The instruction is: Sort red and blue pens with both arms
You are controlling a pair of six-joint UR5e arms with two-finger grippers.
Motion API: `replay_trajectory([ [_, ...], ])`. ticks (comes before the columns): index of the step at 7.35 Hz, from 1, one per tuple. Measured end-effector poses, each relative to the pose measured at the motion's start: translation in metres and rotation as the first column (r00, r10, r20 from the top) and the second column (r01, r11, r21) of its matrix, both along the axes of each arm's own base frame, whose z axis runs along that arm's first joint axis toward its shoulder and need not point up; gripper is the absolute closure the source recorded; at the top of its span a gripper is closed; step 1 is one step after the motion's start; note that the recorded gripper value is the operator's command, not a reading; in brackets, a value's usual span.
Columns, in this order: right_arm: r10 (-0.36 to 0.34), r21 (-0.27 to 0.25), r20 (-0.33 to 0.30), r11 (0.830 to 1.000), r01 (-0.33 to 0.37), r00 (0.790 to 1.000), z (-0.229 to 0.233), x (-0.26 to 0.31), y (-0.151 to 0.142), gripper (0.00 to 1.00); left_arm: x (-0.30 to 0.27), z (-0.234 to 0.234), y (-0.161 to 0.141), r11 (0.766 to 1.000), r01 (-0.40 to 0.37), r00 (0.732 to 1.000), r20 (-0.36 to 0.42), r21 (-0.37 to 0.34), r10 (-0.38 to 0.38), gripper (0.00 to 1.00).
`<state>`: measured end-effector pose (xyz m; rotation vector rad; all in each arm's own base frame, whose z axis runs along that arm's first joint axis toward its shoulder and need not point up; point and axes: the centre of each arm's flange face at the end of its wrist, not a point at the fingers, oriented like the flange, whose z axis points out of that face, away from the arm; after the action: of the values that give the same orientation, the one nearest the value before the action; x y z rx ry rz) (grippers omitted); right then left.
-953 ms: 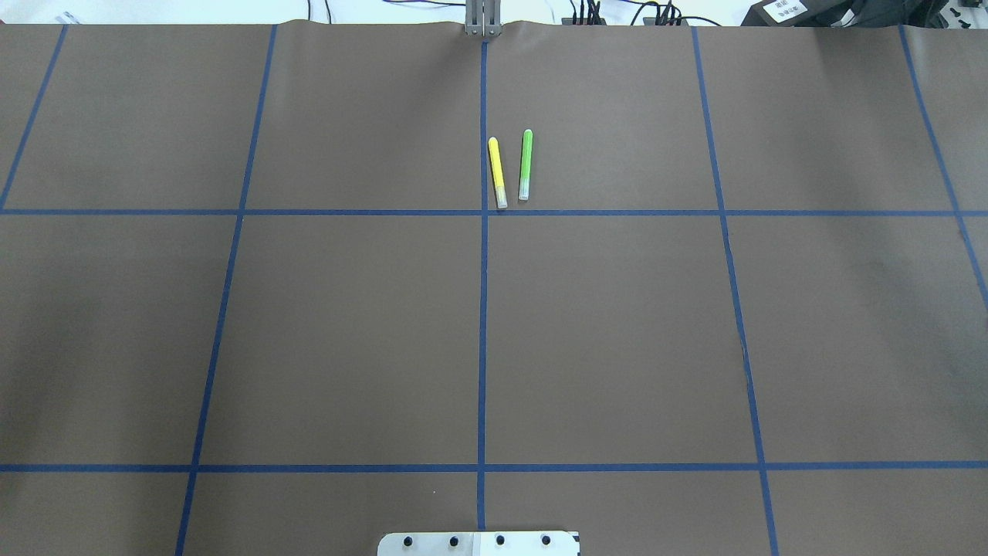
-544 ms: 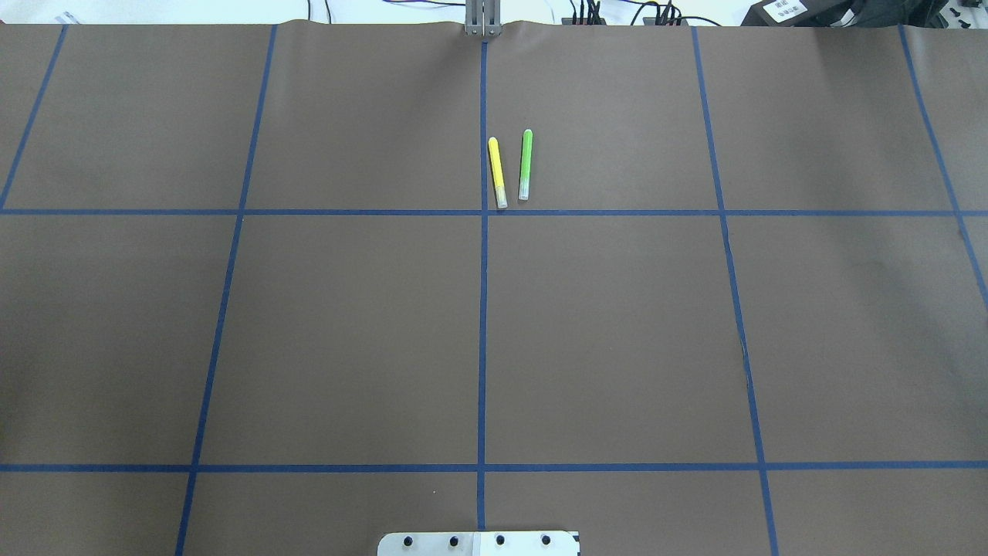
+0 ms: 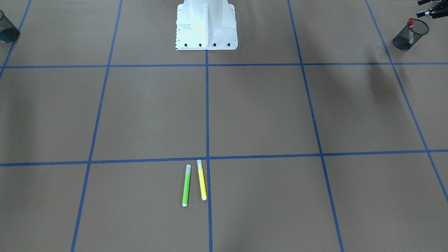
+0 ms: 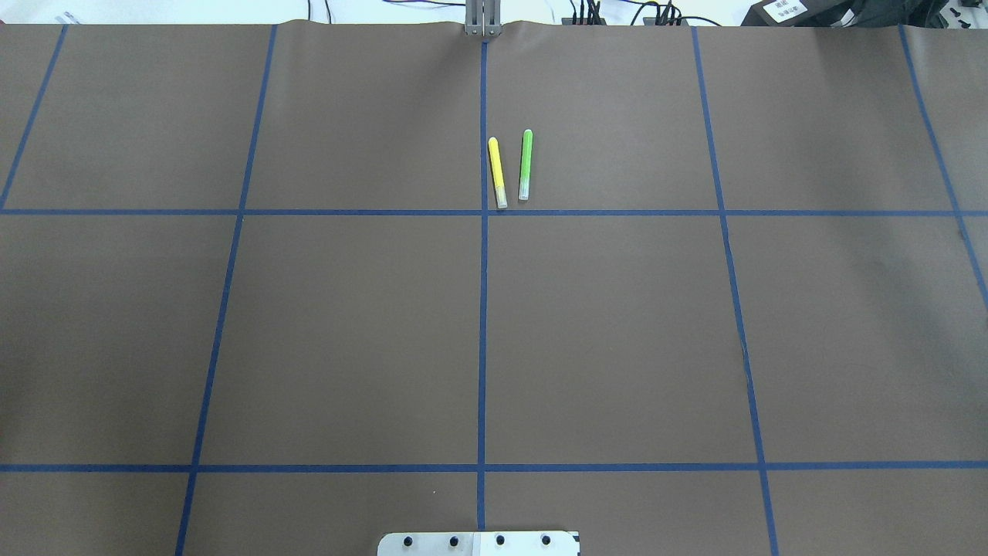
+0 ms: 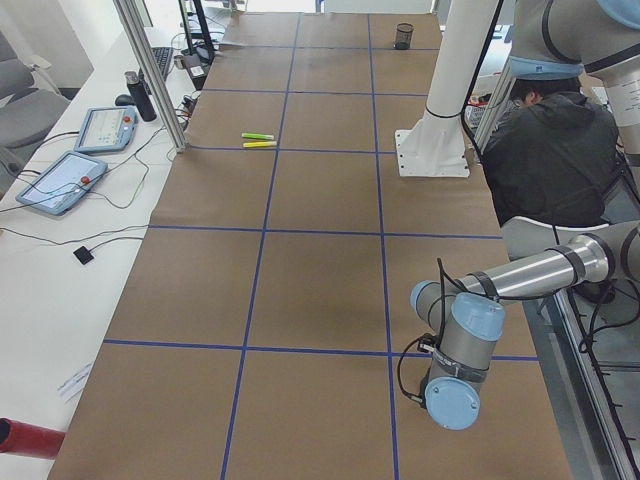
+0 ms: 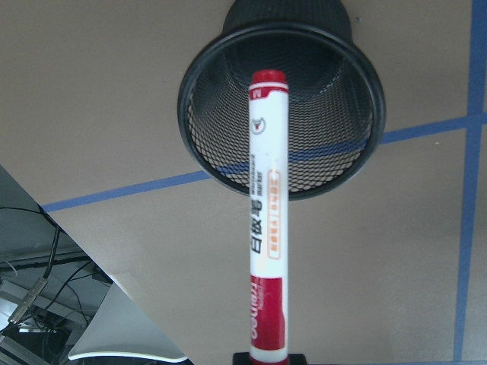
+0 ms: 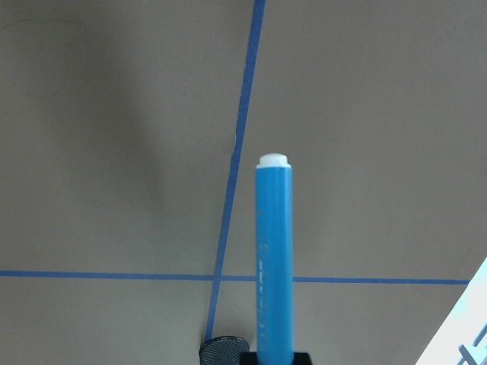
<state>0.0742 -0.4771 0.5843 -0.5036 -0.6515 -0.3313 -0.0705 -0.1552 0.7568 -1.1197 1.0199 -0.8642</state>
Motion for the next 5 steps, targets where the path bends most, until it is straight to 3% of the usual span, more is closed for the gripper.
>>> replay_trajectory([
  [3, -0.002, -0.089, 0.041, 0.996, 0.006, 0.999, 0.044, 0.019, 0.053, 1.0, -0.015, -0.026, -0.088, 0.991, 0.001, 1.0, 0.025, 0.136, -0.005, 0.0],
  [5, 0.008, -0.15, 0.065, 0.989, 0.002, 0.998, 0.07, 0.027, 0.101, 1.0, -0.029, -0.072, -0.175, 0.947, -0.02, 0.998, 0.063, 0.32, -0.001, 0.0],
])
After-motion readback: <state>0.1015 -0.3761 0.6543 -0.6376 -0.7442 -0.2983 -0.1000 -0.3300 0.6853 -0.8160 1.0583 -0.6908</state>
